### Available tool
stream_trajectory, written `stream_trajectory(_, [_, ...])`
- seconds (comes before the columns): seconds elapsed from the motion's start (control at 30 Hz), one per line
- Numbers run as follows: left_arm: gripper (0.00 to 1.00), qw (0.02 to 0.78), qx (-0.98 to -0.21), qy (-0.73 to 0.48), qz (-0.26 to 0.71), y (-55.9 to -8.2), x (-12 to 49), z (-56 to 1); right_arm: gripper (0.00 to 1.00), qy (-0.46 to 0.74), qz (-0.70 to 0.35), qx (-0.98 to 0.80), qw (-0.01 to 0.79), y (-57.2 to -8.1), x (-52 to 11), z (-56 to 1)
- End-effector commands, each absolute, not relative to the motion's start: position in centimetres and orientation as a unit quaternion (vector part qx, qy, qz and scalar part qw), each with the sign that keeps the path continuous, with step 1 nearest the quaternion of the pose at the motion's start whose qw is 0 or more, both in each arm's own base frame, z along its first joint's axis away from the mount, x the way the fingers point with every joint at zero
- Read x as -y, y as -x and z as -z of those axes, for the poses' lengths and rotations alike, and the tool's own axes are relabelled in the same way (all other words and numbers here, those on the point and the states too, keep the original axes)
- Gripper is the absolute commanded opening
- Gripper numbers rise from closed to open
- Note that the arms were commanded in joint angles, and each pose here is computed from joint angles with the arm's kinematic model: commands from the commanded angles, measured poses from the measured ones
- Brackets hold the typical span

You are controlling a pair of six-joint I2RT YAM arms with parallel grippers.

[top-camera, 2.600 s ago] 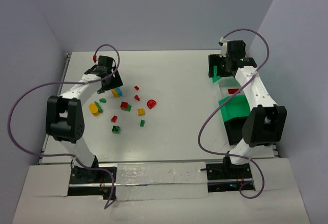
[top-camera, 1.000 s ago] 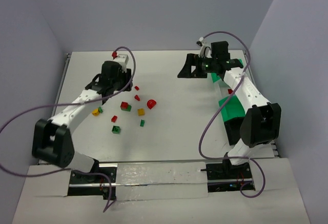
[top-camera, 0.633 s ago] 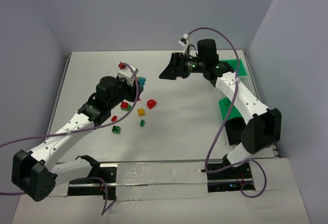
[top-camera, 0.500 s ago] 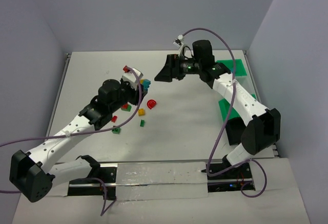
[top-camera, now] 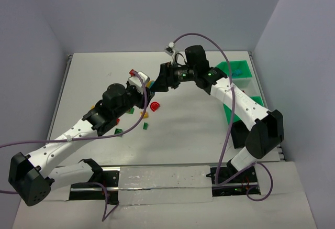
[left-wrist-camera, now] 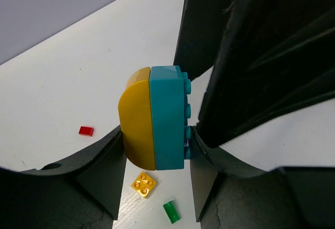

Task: Sort the legos into containers by color

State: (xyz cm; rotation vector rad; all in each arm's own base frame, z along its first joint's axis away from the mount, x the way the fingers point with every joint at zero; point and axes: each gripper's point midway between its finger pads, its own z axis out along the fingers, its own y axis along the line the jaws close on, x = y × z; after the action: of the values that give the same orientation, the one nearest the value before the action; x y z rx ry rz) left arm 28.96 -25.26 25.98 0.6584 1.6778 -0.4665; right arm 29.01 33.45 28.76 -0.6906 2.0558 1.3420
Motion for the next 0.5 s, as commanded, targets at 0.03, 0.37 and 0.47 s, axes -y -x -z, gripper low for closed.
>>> stream_trajectory(0.03, [0.28, 0.643, -0.682, -0.272, 0.219, -29.01, 25.86, -30.35, 0.74, 0.265, -0.505, -0.772, 0.281, -29.02, -34.02, -27.85])
stream_trajectory(0.37, [0.33, 0.641, -0.678, -0.276, 0.231, -28.6, 26.48, -30.82, 0.48, 0.263, -0.508, -0.771, 0.28, -29.07, -34.19, -27.72])
stream_trajectory(0.47, [0.41, 0.638, -0.679, -0.278, 0.232, -28.53, 26.61, -30.54, 0.36, 0.267, -0.515, -0.766, 0.276, -28.8, -34.26, -27.91])
